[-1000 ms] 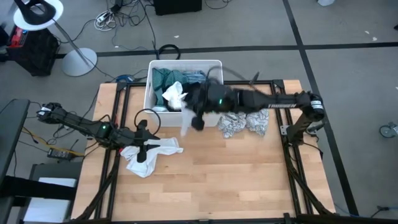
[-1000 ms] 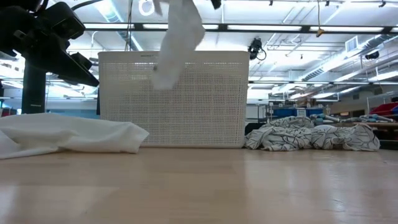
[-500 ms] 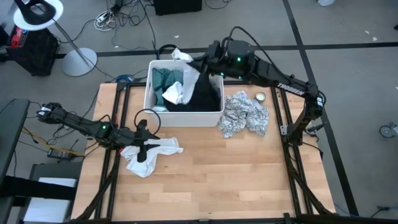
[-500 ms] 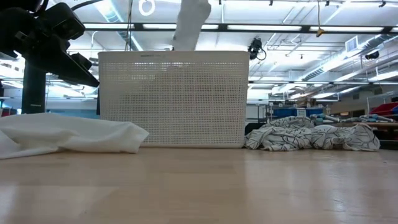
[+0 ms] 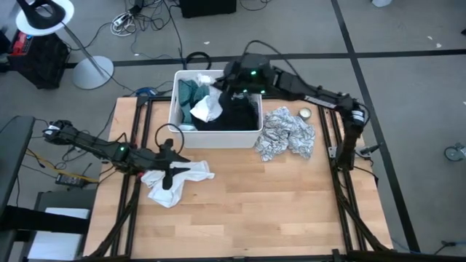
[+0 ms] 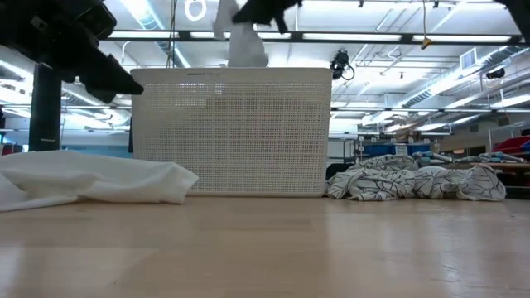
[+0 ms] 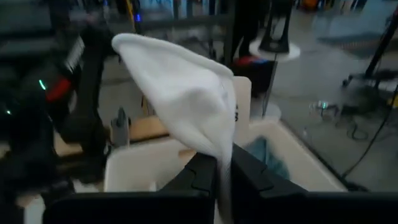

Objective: Sort clothes
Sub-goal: Put the white sock into the white laundry bin, then put the white underwear into the laundry bin

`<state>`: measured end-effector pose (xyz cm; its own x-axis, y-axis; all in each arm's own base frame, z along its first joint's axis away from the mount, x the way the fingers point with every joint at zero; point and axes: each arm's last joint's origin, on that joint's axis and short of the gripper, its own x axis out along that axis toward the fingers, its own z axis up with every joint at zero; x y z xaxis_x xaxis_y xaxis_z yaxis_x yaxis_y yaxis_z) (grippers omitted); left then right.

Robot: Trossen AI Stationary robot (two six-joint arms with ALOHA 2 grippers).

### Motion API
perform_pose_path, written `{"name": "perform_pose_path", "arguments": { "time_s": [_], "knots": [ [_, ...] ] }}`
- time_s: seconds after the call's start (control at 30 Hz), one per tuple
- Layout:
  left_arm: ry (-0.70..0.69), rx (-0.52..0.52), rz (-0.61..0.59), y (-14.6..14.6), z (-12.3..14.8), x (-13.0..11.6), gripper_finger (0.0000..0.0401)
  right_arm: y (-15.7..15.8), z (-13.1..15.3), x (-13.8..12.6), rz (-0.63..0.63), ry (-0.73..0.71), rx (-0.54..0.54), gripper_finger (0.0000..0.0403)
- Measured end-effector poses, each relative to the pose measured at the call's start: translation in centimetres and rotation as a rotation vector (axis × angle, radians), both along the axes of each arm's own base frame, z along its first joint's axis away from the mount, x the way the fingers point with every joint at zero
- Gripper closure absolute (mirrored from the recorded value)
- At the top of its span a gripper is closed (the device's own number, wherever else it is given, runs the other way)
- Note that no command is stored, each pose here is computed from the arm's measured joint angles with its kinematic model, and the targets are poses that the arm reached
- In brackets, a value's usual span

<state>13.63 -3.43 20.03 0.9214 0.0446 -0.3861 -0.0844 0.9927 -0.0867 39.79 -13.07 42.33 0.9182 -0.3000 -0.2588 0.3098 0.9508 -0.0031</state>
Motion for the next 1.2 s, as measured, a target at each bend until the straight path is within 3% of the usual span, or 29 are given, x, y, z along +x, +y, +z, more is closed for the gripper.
{"name": "perform_pose_path", "arguments": {
  "time_s": [0.17,0.37,0.63,0.8,0.97,1.2],
  "knots": [
    [-0.047,-0.015,0.001,-0.1,0.4,0.2,0.0245,-0.6,-3.3,1.4,-0.009,0.145,0.048,0.0366],
    [-0.082,-0.026,0.001,-0.1,0.8,0.4,0.0245,-0.9,-4.6,1.3,-0.017,0.246,0.081,0.0347],
    [-0.112,-0.027,0.011,-0.1,1.0,0.4,0.0245,-0.8,-3.1,-0.1,-0.026,0.231,0.076,0.0259],
    [-0.128,-0.031,0.014,-0.1,1.2,0.5,0.0245,-0.2,-2.1,-2.0,-0.028,0.295,0.097,0.0216],
    [-0.137,-0.04,0.017,-0.1,1.3,0.5,0.0245,0.7,-1.7,-4.5,-0.026,0.42,0.14,0.0201],
    [-0.109,-0.029,0.015,-0.1,1.0,0.4,0.0245,2.9,-2.4,-5.9,-0.003,0.593,0.215,0.0206]
  ]
}}
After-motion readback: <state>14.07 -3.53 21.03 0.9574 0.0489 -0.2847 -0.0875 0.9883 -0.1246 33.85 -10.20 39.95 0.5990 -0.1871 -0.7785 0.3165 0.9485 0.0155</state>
